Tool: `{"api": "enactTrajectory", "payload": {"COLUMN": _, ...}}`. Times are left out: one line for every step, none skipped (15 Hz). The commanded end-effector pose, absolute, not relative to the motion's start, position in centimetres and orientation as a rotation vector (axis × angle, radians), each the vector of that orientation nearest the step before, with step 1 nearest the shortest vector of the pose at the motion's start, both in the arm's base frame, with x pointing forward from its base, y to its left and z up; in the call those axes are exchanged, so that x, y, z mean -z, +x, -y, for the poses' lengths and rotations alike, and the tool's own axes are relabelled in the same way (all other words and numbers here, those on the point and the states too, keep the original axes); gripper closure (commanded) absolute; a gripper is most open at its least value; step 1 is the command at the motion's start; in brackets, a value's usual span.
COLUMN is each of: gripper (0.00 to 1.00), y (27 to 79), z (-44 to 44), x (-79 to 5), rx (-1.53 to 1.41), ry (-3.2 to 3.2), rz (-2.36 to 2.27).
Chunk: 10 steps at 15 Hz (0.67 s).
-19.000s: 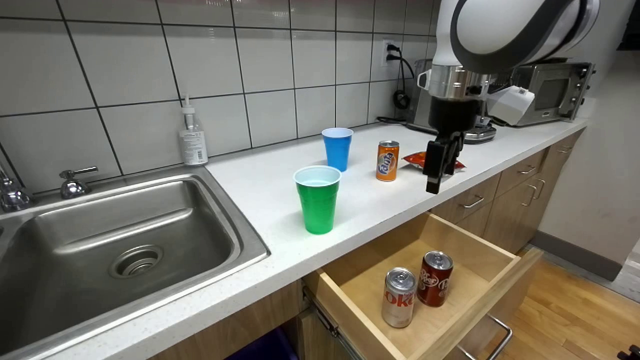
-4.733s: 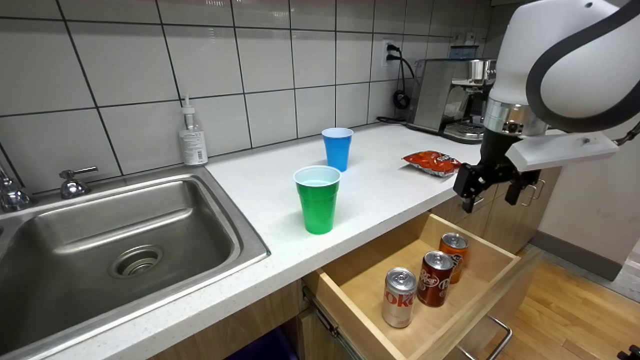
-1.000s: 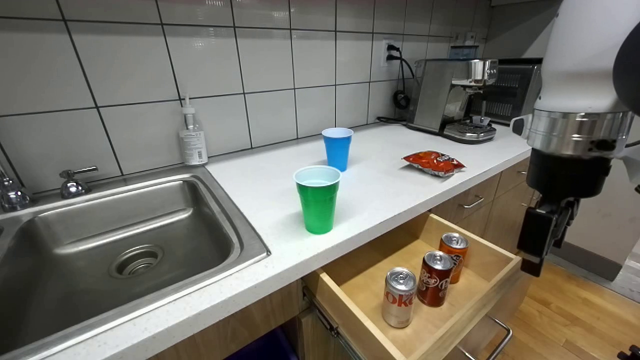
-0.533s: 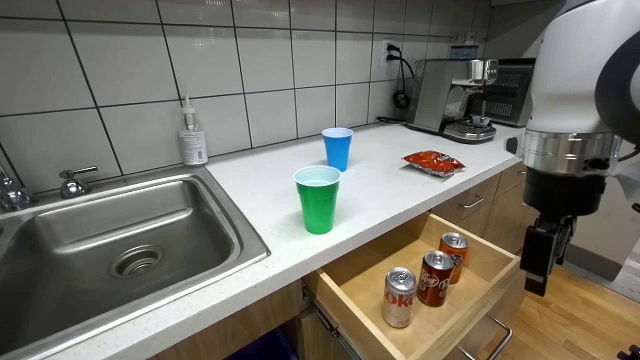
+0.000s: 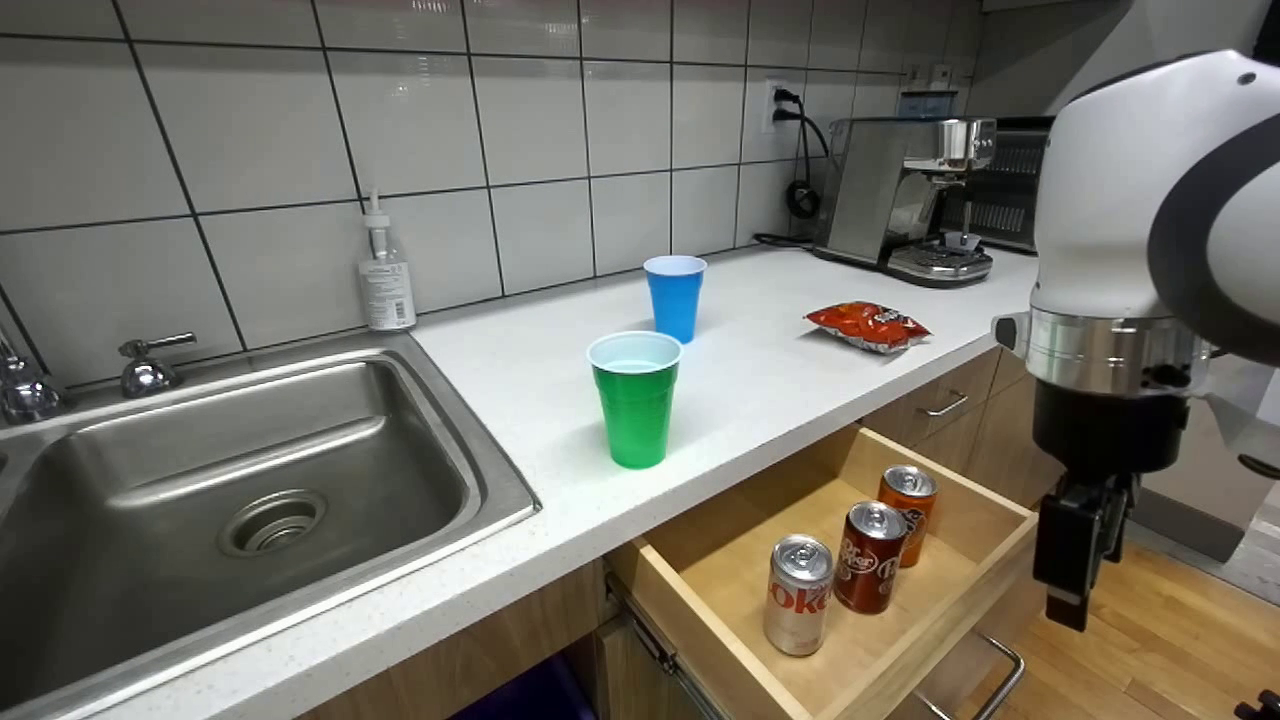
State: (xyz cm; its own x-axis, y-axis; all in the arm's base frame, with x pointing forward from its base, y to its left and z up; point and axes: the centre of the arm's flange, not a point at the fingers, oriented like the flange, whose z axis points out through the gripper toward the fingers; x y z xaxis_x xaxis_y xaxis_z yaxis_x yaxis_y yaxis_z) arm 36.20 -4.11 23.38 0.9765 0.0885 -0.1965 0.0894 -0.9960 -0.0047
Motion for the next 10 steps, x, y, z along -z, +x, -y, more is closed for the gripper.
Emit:
{"api": "enactTrajectory", "payload": {"gripper": 0.0, "y": 37.4, "z": 3.7, "x": -22.1, "rx": 0.311, "ry": 3.118, "rz": -0.154}}
{"api": "enactTrajectory", "payload": {"gripper": 0.0, "y": 37.5, "z": 3.7, "x": -21.7, "rx": 0.317, "ry": 3.117, "rz": -0.153}}
{"api": "enactTrajectory", "payload": {"gripper": 0.0, "y": 37.6, "z": 3.6, "x": -21.3, "rx": 0.318, "ry": 3.112, "rz": -0.154}}
{"api": "enactTrajectory", "payload": {"gripper": 0.0, "y": 37.7, "z": 3.5, "x": -21.0, "rx": 0.322, "ry": 3.113, "rz": -0.159}}
{"api": "enactTrajectory", "payload": {"gripper": 0.0, "y": 37.9, "z": 3.4, "x": -20.6, "rx": 0.322, "ry": 3.109, "rz": -0.159}}
{"api": "enactTrajectory", "payload": {"gripper": 0.0, "y": 38.0, "z": 3.3, "x": -20.3, "rx": 0.326, "ry": 3.108, "rz": -0.16}}
{"api": "enactTrajectory", "payload": {"gripper": 0.0, "y": 38.1, "z": 3.3, "x": -20.0, "rx": 0.328, "ry": 3.101, "rz": -0.162}}
{"api": "enactTrajectory", "payload": {"gripper": 0.0, "y": 38.2, "z": 3.2, "x": -19.7, "rx": 0.332, "ry": 3.104, "rz": -0.166}}
{"api": "enactTrajectory", "payload": {"gripper": 0.0, "y": 38.4, "z": 3.1, "x": -19.5, "rx": 0.336, "ry": 3.106, "rz": -0.167}}
{"api": "enactTrajectory", "payload": {"gripper": 0.0, "y": 38.5, "z": 3.1, "x": -19.2, "rx": 0.34, "ry": 3.109, "rz": -0.165}}
